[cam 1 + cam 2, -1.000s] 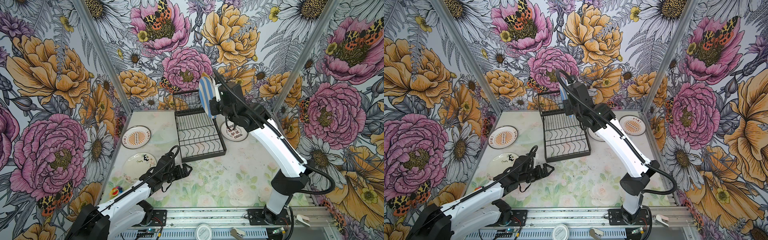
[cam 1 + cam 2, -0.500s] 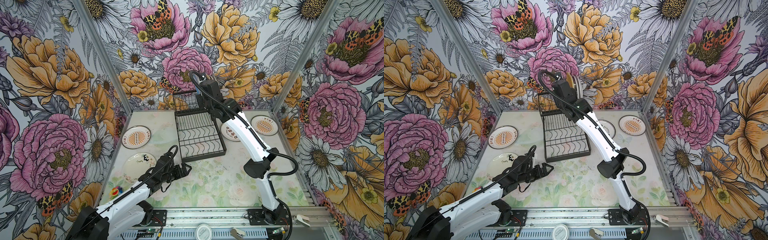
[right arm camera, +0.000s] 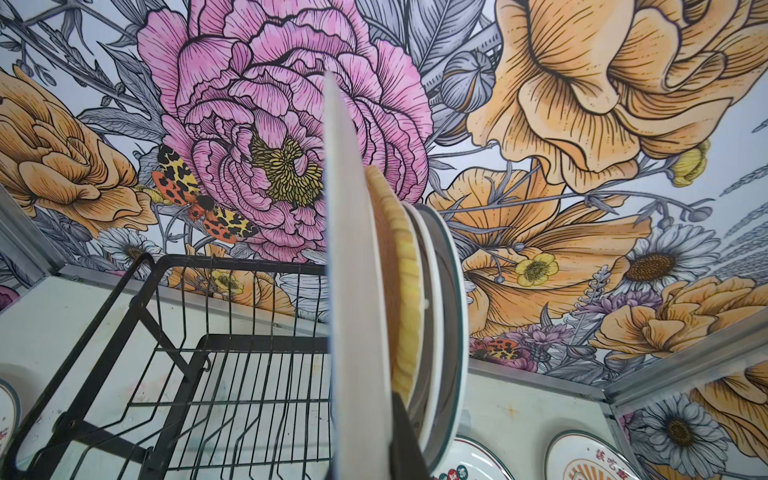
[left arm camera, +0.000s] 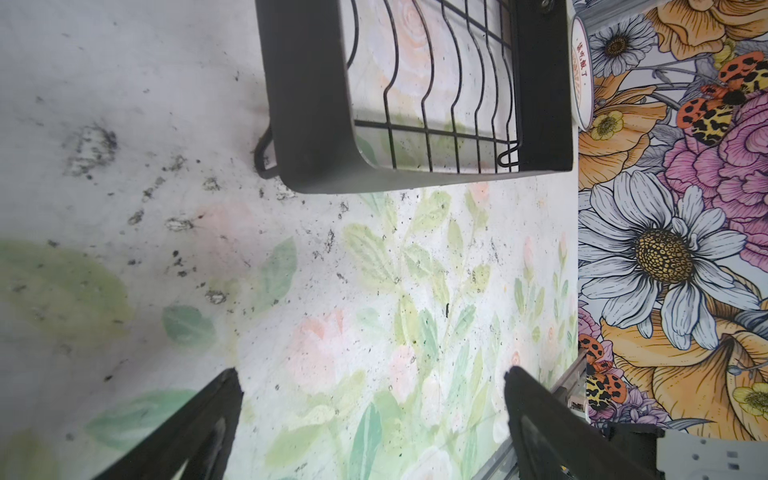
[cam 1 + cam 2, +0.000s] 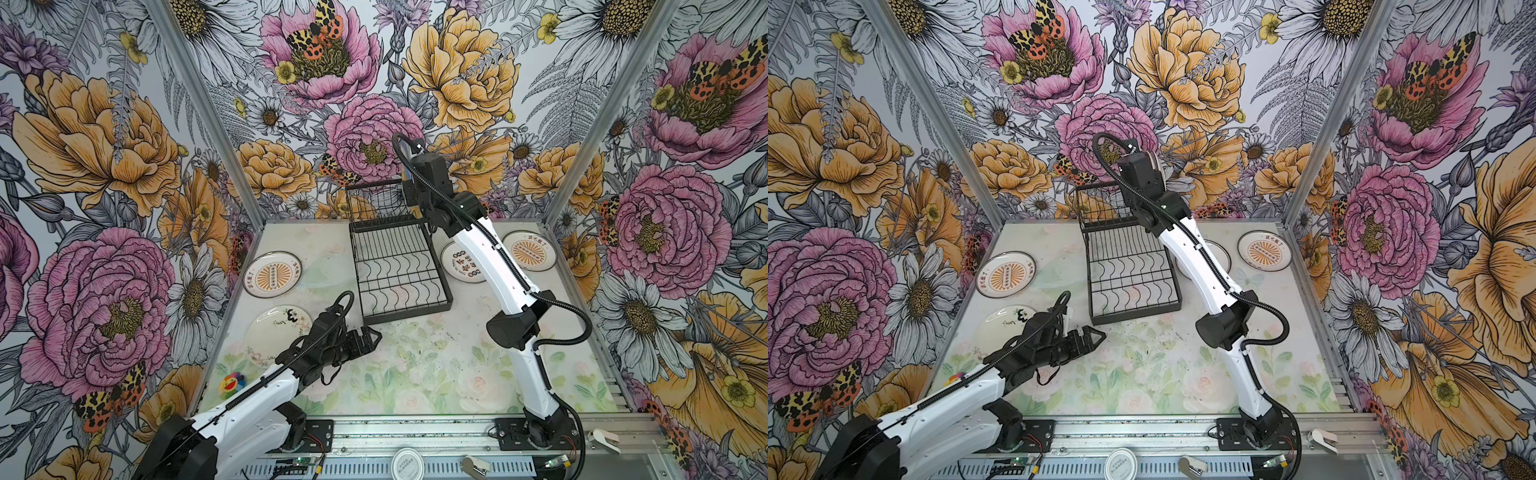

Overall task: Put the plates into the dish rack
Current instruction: 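Carry the upright striped plate over the rack and lower it into a slot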

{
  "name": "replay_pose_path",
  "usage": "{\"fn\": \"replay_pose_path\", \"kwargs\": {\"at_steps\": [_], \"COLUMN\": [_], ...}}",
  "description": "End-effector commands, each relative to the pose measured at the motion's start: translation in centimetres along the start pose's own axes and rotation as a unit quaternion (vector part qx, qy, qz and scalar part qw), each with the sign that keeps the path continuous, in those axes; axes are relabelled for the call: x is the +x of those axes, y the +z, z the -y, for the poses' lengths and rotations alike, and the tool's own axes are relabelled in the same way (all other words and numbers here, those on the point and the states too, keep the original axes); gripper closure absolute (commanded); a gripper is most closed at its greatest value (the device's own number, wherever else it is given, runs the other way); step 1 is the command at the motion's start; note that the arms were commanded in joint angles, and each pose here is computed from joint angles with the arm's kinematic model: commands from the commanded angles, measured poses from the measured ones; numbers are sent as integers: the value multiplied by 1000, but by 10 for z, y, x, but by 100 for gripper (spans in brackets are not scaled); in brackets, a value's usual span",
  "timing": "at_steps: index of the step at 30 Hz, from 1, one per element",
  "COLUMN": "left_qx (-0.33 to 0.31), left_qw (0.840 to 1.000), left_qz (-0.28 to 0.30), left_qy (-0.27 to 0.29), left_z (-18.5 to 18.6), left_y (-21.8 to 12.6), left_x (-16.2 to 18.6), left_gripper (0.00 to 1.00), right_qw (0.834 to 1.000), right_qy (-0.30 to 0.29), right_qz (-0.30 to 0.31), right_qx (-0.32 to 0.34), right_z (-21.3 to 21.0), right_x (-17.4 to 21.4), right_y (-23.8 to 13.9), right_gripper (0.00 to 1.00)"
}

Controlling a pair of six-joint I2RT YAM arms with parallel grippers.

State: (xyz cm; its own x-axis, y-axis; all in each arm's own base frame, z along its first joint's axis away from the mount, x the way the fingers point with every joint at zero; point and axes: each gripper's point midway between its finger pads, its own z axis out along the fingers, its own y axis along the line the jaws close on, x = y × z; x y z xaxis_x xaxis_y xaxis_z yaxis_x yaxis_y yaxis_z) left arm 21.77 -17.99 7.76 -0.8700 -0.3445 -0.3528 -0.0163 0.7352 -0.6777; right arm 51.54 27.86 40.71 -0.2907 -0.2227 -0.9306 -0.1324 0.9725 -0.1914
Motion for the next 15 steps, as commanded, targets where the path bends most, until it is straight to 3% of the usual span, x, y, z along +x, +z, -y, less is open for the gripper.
{"fn": "replay_pose_path", "kwargs": {"at_steps": [1,15], "left_qx": [-7,-10], "left_qw": [1000,1000], "left_qz": [10,11], "left_qy": [-7,-8], "left_z": [-5,-6], "left_y": [-1,-2], "left_x": [-3,-3], "left_gripper": [1,1], "right_qw": [999,998], "right_qy": [36,50], "right_qz": [37,28], "right_qx": [-7,-15], "right_z": [-2,-15], "right_x": [-20,-6], "right_y": [0,19], "right_gripper": [100,100]}}
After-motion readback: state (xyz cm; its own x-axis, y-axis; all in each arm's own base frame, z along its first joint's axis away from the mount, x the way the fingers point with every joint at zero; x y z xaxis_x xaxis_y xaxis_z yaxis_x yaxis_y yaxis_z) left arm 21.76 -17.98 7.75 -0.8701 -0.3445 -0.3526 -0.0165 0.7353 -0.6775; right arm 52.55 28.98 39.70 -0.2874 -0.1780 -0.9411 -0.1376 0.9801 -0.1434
